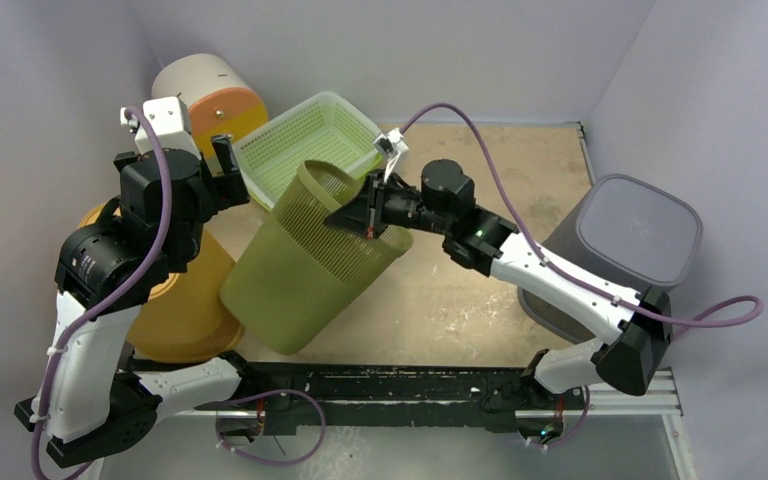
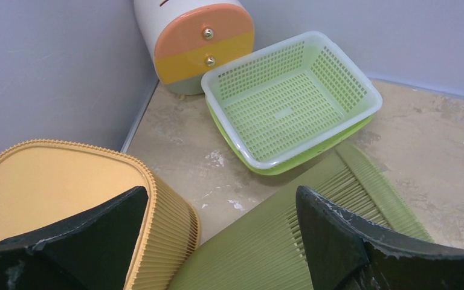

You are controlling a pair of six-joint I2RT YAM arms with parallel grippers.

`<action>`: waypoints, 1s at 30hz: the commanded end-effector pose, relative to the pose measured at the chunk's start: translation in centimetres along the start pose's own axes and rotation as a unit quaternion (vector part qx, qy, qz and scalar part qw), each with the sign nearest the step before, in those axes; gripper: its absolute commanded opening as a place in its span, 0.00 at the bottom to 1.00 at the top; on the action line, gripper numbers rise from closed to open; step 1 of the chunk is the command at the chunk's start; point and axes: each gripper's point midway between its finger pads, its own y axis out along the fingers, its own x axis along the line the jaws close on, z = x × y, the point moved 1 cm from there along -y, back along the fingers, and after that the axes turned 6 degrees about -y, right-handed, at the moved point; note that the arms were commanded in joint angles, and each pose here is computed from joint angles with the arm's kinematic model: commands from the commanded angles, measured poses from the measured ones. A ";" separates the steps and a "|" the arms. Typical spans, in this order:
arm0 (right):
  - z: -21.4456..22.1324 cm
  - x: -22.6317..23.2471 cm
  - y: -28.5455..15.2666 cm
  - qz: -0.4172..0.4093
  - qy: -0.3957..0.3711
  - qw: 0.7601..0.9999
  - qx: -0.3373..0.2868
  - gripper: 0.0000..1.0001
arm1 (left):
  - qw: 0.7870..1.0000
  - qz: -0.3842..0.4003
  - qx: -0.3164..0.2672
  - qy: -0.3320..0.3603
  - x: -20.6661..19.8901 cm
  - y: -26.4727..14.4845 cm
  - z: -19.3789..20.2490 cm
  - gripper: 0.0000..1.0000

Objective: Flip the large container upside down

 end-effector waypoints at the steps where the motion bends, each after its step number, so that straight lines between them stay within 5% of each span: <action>1: -5.2 3.9 -1.4 -0.091 0.012 0.988 -0.123 0.00 | 1.000 -0.005 -0.014 -0.004 0.4 -0.4 -1.1 0.90; 11: 2.8 -4.0 -1.4 -0.033 0.083 0.994 -0.059 0.00 | 1.000 -0.014 -0.007 0.006 0.3 0.1 -0.5 0.90; 20: 5.4 -12.3 -4.4 0.060 0.096 0.992 -0.055 0.00 | 1.000 -0.022 0.002 0.017 0.0 0.8 0.5 0.90; 30: 1.5 -9.6 -2.6 0.014 0.058 0.995 -0.078 0.00 | 0.999 -0.024 0.001 0.022 -0.1 1.0 0.4 0.90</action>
